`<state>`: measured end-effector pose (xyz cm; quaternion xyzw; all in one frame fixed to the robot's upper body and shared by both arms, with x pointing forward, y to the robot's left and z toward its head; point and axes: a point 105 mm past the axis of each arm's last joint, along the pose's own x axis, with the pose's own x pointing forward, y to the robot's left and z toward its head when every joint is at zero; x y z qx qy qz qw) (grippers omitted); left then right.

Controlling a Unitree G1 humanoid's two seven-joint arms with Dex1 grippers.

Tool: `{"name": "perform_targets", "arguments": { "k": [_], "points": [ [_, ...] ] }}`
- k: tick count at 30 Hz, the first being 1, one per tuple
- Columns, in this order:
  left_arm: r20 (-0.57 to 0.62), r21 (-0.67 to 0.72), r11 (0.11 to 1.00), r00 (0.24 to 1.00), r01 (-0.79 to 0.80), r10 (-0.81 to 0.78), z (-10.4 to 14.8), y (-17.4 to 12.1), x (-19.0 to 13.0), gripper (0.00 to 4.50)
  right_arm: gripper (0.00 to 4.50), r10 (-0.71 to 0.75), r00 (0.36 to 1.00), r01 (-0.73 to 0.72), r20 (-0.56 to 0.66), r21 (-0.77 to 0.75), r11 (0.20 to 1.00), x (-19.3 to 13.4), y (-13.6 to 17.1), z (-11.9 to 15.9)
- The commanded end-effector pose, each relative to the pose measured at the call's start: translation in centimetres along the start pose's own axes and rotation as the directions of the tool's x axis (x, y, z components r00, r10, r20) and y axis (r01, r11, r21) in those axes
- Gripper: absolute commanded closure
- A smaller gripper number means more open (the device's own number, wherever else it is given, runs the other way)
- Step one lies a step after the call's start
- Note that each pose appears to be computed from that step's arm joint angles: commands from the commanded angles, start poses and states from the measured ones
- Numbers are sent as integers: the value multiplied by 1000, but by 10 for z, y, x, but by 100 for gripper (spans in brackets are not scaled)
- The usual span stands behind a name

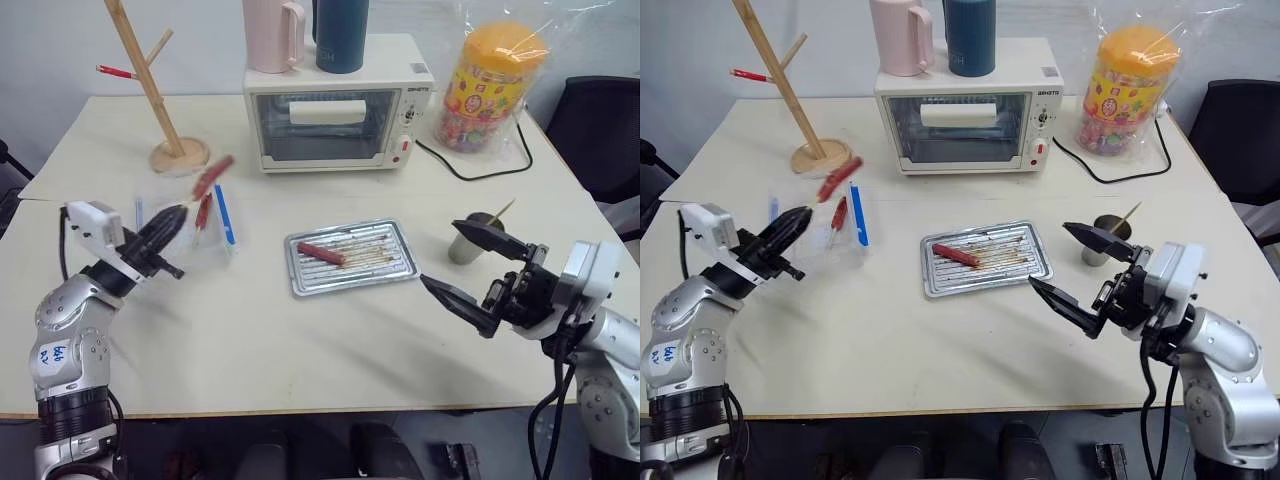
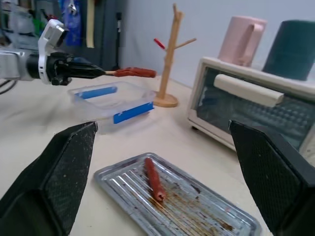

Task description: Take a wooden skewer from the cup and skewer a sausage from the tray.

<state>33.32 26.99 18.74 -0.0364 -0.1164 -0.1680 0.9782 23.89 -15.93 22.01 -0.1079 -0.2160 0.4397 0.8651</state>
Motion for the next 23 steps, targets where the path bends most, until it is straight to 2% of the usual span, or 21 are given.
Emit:
{"name": "perform_targets", "arguments": {
  "k": [1, 3, 5, 6, 9, 11, 14, 16, 19, 23],
  "points": [
    [-1, -59, 987, 989, -147, 147, -2, 14, 0, 450, 5, -5, 999, 10, 51, -88, 996, 6, 3, 13],
    [-17, -66, 986, 988, -152, 151, -5, 13, 3, 450, 5, 2, 999, 3, 46, -88, 996, 6, 4, 12],
    [-17, -63, 985, 987, -158, 157, -6, 14, 7, 393, 0, 7, 999, -4, 40, -85, 996, 6, 4, 10],
    [-15, -57, 985, 987, -162, 162, -5, 14, 8, 383, 0, 11, 999, -8, 36, -83, 997, 6, 5, 9],
    [-3, -38, 991, 992, -128, 128, -1, 11, 11, 308, 0, 28, 1000, -27, 9, -78, 997, 4, 6, 5],
    [25, -31, 998, 998, -55, 56, 7, 2, 13, 257, 0, 42, 999, -43, -17, -75, 996, 1, 6, 1],
    [40, 66, 988, 989, 136, -139, 23, -20, 13, 185, 0, 86, 993, -91, -78, -73, 993, -6, 10, -8],
    [-58, 203, 918, 940, 341, -337, 22, -44, 6, 140, 0, 132, 981, -141, -142, -60, 988, -14, 15, -19],
    [-324, 331, 735, 802, 592, -501, -4, -61, -16, 140, 0, 181, 958, -190, -221, -23, 981, -29, 19, -37],
    [-470, 291, 602, 659, 744, -587, -25, -64, -45, 140, 0, 173, 948, -182, -268, -6, 983, -44, 17, -57]
  ]
}}
